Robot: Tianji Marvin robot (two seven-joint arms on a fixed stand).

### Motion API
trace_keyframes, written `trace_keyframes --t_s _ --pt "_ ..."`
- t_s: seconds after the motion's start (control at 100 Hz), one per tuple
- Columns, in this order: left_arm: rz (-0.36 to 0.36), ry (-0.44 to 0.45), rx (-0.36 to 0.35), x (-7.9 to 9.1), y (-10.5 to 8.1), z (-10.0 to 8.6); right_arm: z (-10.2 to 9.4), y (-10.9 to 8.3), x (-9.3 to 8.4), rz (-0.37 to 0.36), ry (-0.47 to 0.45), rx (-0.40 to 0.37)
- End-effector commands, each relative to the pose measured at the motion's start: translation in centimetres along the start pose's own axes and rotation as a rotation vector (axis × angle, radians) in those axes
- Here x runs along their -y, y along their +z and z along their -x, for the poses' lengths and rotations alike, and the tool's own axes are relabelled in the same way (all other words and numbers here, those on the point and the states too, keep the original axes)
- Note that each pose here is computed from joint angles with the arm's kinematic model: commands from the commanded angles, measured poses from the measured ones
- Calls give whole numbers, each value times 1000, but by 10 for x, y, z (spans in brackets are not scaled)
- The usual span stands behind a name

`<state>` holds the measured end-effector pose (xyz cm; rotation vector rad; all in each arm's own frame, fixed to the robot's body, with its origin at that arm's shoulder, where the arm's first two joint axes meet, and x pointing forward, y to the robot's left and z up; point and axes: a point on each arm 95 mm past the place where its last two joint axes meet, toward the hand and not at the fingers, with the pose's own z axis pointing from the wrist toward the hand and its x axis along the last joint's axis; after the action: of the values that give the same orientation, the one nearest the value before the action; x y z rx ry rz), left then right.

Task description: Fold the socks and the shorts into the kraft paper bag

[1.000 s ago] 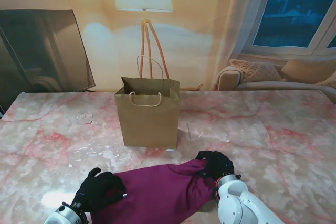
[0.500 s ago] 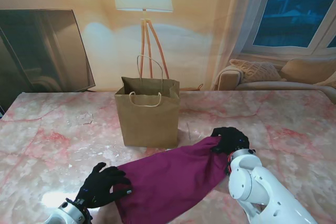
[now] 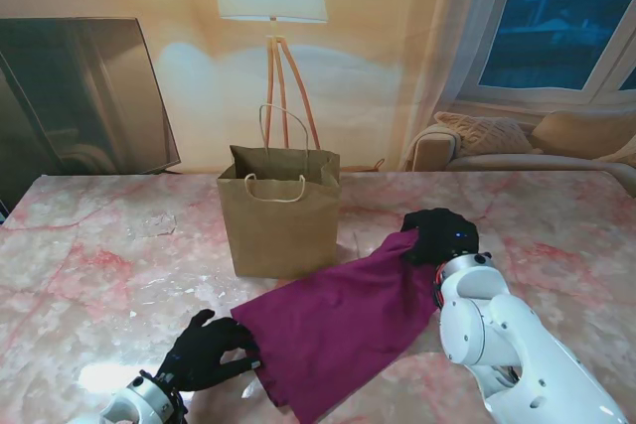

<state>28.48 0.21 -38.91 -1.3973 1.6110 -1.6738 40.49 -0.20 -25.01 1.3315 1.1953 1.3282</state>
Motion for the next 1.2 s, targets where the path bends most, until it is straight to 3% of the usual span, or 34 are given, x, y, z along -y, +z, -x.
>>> trace_keyframes --t_s 0.0,0.28,0.47,0.64,0.94,1.19 --pt "23 2 5 -3 1 1 -16 -12 8 -26 25 -54" --pt "44 5 9 -7 1 3 -72 -47 26 -97 44 -202" --pt "42 -1 10 -9 -1 4 -113 -61 56 -136 52 -239" --pt "42 -2 16 -10 -6 7 -140 -62 81 -160 69 -247" --pt "14 12 40 -4 -19 13 -163 -58 109 -217 112 -239" --pt "-20 23 69 6 -30 13 -157 -73 101 -315 213 -313"
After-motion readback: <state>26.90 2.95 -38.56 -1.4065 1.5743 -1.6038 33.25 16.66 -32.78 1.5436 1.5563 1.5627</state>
